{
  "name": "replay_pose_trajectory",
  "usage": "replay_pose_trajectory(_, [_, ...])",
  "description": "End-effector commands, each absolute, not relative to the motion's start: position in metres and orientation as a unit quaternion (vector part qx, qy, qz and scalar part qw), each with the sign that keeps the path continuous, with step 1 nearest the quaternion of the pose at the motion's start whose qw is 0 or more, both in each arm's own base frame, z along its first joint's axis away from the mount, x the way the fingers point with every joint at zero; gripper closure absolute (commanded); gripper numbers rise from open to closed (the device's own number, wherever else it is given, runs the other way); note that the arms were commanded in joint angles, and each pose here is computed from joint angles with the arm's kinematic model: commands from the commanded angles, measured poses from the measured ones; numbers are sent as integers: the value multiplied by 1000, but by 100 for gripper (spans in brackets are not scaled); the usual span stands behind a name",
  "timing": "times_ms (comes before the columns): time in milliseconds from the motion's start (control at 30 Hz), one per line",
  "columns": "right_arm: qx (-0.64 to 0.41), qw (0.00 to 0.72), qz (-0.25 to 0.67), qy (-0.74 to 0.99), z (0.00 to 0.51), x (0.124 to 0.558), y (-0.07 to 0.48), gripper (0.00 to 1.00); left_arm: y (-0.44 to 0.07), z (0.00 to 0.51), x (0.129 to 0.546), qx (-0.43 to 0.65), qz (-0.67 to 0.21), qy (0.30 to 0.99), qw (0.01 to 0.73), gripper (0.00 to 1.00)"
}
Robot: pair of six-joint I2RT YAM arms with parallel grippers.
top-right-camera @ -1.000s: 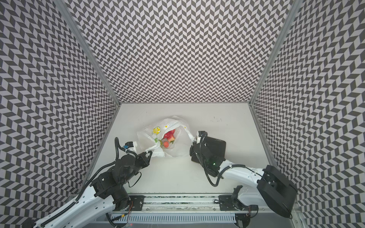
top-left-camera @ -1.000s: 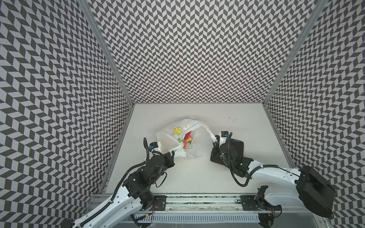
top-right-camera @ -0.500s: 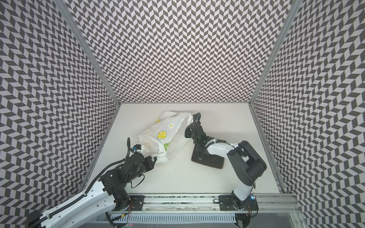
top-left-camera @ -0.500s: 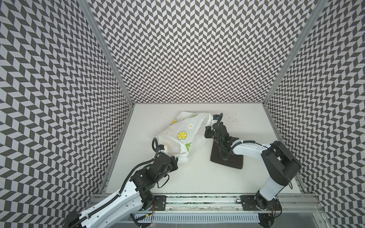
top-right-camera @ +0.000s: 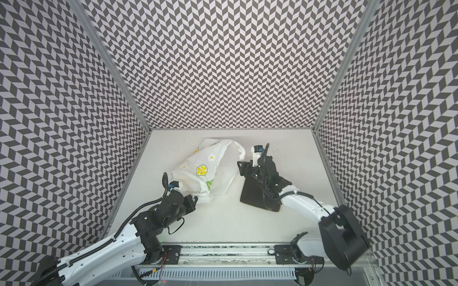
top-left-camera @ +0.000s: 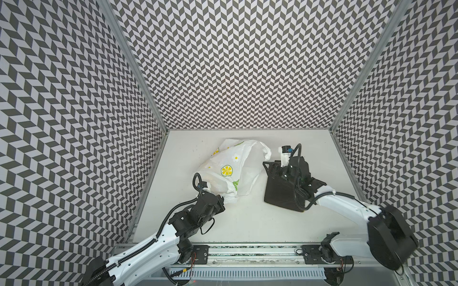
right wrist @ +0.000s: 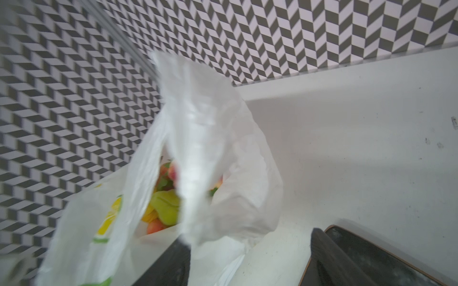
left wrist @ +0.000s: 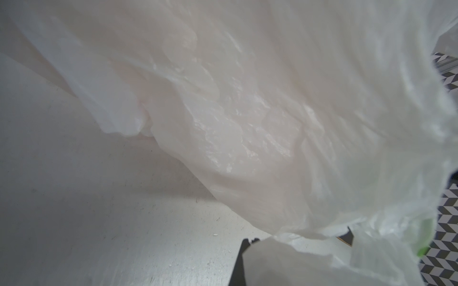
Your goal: Take the fake fruits out of the plastic bag
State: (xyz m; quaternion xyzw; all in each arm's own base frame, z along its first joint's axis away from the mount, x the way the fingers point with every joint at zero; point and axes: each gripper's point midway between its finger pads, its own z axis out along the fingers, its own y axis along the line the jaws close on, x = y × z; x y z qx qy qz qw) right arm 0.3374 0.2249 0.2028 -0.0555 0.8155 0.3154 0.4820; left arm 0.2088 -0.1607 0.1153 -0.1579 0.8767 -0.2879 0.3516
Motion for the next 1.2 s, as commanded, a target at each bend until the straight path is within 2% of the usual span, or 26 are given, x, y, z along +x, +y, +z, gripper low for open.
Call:
replay_pose_trajectory(0, [-67, 426, 375, 821, 190, 296, 234, 37, -159, 125, 214, -174, -303, 860, 372, 100])
replay_pose_trajectory(200, [-47, 425, 400, 811, 214, 262, 249, 46, -162, 124, 213, -169, -310, 861, 367, 100])
replay_pose_trajectory(300, [-38, 430, 450, 781, 218, 251, 263, 52, -161, 121, 212, -174, -308, 862, 363, 100])
replay_pose_trajectory(500, [-50, 391, 442, 806, 185, 278, 305, 60, -159, 128, 215, -182, -298, 863, 364, 96])
replay_pose_trajectory(533, [-43, 392, 441, 806, 179, 285, 308, 61, -158, 129, 214, -177, -293, 867, 363, 92])
replay_pose_trajectory(633, [-26, 398, 432, 809, 165, 302, 315, 63, -157, 135, 210, -157, -284, 873, 364, 70])
replay_pose_trajectory(667, [-26, 395, 430, 812, 158, 306, 319, 63, -156, 139, 209, -148, -283, 874, 366, 57])
replay_pose_trajectory(700, [-27, 391, 427, 815, 152, 309, 322, 64, -155, 142, 208, -143, -280, 876, 367, 49])
replay_pose_trajectory(767, [-29, 374, 429, 822, 136, 311, 330, 64, -152, 151, 206, -135, -274, 878, 369, 39])
replay_pose_trajectory(900, [-24, 360, 429, 828, 117, 313, 333, 65, -142, 180, 204, -131, -262, 875, 386, 28])
replay_pose_trajectory(1033, [-21, 351, 423, 835, 102, 318, 334, 65, -146, 212, 202, -88, -266, 874, 398, 22])
replay_pose_trajectory(1167, [-18, 340, 420, 842, 90, 320, 335, 65, -163, 228, 199, -30, -264, 888, 376, 18])
